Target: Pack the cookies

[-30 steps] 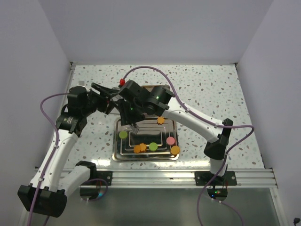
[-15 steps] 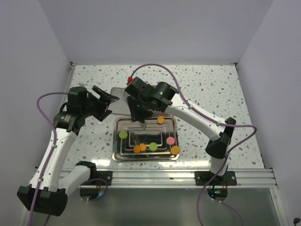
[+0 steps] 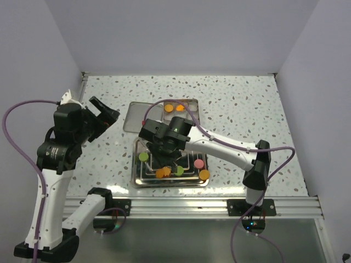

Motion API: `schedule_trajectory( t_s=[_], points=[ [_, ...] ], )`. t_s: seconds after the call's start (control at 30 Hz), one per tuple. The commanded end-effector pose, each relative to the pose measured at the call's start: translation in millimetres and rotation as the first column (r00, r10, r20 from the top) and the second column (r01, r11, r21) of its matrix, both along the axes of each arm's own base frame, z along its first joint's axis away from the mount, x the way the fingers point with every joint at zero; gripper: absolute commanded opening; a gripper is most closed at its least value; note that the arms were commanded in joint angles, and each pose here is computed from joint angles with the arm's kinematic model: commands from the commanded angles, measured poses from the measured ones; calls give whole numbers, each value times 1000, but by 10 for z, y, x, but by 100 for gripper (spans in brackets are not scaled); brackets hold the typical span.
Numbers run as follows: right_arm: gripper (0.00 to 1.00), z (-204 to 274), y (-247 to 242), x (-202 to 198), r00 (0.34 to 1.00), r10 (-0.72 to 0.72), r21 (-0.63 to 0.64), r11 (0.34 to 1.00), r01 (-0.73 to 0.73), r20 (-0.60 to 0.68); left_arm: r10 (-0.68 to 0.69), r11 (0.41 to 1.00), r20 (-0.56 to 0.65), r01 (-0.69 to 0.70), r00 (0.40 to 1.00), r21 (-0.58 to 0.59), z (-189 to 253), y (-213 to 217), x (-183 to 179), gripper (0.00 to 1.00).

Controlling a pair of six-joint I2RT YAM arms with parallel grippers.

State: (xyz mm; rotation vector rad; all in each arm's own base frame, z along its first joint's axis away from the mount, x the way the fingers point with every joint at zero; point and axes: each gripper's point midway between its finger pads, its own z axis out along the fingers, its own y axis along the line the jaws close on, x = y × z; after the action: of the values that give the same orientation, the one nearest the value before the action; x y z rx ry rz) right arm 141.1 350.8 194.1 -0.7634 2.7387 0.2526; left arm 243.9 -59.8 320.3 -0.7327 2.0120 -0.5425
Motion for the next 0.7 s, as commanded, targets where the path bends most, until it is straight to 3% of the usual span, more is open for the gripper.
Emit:
schedule_trajectory(
  t_s=[0.0, 0.67],
  points=[
    [46, 6, 15, -113, 999, 44, -6, 999, -44, -6, 30, 990, -8, -29, 1000, 138, -15, 237, -214, 100],
    [53, -645, 43, -422, 984, 138, -187, 970, -157, -111, -5, 970, 40, -5, 999, 244, 164, 376, -602, 100]
  ],
)
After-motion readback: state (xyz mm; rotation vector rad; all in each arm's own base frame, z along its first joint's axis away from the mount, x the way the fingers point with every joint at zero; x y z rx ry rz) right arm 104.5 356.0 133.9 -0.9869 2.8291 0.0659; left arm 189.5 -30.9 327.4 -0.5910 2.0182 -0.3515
